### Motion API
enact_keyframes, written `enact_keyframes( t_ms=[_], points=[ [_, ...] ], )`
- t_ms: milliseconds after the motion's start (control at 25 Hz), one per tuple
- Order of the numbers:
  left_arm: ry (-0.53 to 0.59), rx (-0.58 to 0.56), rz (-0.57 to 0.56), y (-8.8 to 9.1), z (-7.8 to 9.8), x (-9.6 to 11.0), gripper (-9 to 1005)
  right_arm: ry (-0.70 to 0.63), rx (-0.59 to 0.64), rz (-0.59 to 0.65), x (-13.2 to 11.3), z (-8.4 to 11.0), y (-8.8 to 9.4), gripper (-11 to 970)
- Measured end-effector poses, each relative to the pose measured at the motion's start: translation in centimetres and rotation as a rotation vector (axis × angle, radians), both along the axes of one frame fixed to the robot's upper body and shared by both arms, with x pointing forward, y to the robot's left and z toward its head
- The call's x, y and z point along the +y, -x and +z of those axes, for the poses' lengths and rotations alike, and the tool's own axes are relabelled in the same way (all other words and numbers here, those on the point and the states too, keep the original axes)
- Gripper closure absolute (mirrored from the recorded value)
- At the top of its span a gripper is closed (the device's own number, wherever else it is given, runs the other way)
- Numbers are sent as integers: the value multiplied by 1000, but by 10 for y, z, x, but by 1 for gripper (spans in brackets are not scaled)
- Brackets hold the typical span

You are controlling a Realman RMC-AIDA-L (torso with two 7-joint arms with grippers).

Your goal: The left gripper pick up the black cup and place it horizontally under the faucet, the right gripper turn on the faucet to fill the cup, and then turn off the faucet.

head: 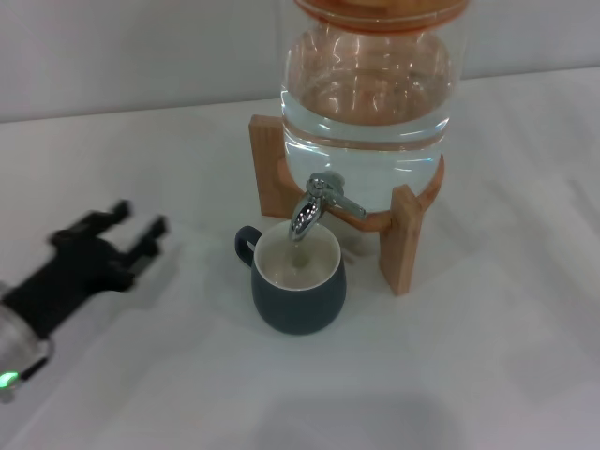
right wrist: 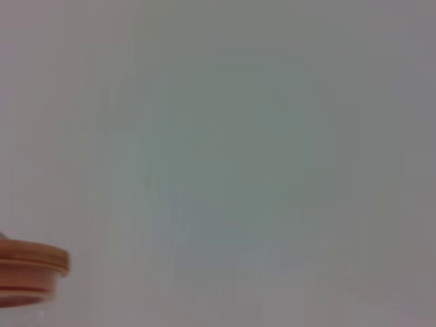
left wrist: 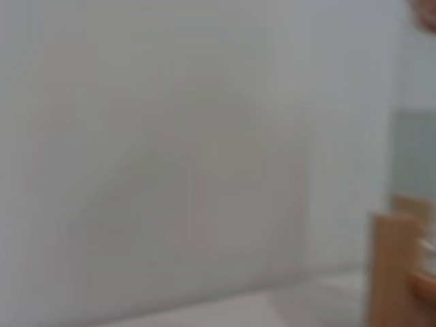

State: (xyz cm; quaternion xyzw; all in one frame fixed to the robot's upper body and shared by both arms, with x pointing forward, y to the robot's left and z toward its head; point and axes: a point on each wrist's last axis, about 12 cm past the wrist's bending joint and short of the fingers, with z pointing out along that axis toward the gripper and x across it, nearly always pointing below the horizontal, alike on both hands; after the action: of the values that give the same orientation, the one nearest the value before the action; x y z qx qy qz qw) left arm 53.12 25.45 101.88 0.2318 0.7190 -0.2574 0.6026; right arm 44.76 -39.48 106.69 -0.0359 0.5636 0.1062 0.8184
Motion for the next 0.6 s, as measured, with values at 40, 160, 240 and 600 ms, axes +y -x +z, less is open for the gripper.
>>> enact_keyframes(
  t_ms=[40, 160, 240, 600],
  points=[
    [55, -15, 90, 5, 3, 21, 562, 2, 6, 21, -4, 2, 5, 163],
    [82, -22, 146, 8, 5, 34, 486, 16, 24, 74, -10, 6, 14, 163],
    [108, -36, 221, 12, 7, 51, 436, 36, 58, 153, -16, 15, 20, 163],
    [159, -94, 394, 12, 20, 90, 436, 96, 320, 595, -6, 81, 6, 163]
  ],
)
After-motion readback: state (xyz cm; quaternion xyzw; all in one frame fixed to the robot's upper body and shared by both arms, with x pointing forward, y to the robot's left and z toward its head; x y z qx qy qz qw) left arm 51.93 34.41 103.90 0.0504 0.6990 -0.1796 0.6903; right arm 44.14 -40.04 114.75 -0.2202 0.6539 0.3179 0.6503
